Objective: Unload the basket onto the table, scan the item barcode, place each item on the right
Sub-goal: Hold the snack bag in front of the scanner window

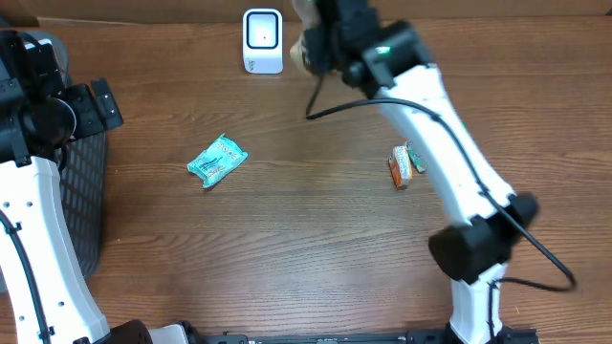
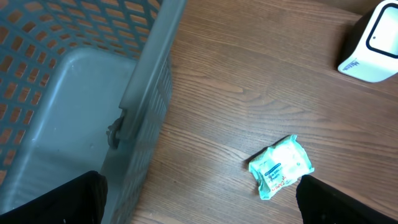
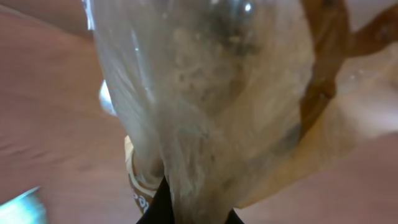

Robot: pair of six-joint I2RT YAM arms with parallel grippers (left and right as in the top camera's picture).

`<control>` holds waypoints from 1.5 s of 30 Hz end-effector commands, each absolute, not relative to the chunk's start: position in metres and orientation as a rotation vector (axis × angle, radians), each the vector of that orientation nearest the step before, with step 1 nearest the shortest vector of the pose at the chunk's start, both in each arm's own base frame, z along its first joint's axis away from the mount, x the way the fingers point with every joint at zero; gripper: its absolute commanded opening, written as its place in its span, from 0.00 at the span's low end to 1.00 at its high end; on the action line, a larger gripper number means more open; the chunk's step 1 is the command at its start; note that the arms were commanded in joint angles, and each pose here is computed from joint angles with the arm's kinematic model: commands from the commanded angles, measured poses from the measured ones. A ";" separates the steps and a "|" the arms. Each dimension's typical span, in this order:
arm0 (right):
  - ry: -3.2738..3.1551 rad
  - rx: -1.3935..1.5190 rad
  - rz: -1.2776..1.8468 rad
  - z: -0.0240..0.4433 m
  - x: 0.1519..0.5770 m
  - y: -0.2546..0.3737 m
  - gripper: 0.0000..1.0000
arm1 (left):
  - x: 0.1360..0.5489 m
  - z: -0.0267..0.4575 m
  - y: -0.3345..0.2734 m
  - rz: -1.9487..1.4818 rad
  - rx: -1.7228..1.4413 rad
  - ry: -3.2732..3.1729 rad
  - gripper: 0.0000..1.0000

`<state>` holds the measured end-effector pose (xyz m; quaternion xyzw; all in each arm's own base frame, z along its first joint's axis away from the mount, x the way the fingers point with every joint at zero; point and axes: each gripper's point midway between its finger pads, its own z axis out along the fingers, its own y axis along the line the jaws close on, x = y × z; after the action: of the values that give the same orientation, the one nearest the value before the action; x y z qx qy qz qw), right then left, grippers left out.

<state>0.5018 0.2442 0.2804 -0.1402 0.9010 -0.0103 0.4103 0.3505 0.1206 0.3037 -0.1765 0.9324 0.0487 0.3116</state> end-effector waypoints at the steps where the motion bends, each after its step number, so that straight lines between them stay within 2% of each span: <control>1: 2.105 -0.449 -0.431 0.280 0.535 0.235 0.04 | 0.352 0.311 0.121 0.141 -0.435 2.447 0.99; 9: 1.837 -0.677 -0.794 0.255 0.596 0.258 0.04 | 0.352 0.311 0.121 0.142 -0.435 2.447 0.99; 16: 1.741 -0.796 -1.086 0.202 0.624 0.258 0.04 | 0.352 0.311 0.121 0.142 -0.435 2.447 0.99; 23: 1.767 -0.838 -1.100 0.167 0.628 0.260 0.04 | 0.352 0.311 0.121 0.141 -0.435 2.447 1.00; 45: 1.742 -0.790 -1.081 0.177 0.628 0.265 0.04 | 0.352 0.311 0.121 0.142 -0.435 2.447 1.00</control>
<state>0.6291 0.2643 0.1543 -0.3389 0.7082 -0.4385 0.4374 0.3506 0.1206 0.3036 -0.1765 0.9325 0.0487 0.3114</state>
